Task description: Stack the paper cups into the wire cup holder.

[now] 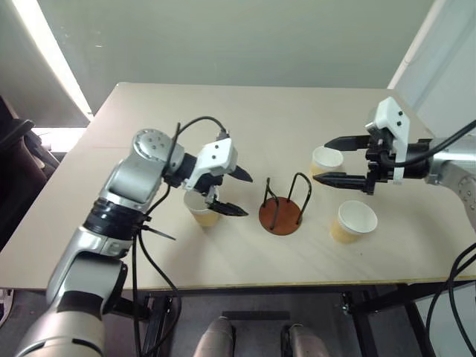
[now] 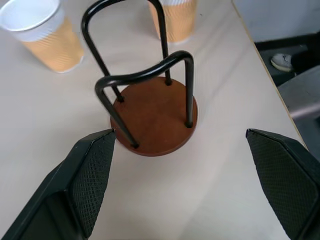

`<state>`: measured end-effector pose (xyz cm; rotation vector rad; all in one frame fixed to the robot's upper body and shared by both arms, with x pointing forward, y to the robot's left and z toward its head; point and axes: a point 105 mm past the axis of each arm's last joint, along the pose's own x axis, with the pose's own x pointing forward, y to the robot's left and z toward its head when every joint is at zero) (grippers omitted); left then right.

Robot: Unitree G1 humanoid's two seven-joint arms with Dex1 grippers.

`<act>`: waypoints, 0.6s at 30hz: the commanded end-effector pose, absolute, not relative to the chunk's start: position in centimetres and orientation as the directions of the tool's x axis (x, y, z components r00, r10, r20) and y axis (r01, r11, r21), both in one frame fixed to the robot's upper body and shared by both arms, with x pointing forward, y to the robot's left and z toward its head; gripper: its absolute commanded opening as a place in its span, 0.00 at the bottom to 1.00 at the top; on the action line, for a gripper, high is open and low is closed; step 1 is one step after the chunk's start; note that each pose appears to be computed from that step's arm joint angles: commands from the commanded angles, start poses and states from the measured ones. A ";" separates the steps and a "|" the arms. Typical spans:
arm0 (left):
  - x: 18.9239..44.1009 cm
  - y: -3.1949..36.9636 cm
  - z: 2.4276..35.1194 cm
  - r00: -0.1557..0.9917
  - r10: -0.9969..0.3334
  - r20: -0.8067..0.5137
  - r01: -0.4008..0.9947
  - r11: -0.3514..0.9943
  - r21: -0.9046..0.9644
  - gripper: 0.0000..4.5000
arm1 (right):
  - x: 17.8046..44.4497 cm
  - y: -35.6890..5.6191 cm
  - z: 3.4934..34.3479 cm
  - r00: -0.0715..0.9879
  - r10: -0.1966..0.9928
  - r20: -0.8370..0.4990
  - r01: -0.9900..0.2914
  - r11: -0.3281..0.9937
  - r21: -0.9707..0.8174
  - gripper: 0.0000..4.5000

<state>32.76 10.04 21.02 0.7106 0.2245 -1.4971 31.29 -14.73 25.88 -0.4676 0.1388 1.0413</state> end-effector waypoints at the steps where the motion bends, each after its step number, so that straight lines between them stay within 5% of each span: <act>1: 32.5 11.0 23.6 0.150 -0.861 -0.486 0.941 -0.027 0.338 0.99 | 31.8 -14.9 27.7 0.551 0.785 -0.281 -0.814 0.432 -0.390 1.00; 10: 32.0 12.4 26.9 0.243 -0.905 -0.349 0.935 0.123 0.333 0.99 | 35.8 -16.5 26.3 0.657 0.630 -0.414 -0.721 0.365 -0.589 1.00; 18: 31.3 13.1 26.7 0.276 -0.892 -0.357 0.935 0.164 0.313 0.99 | 38.4 -15.7 25.5 0.668 0.571 -0.477 -0.690 0.234 -0.685 1.00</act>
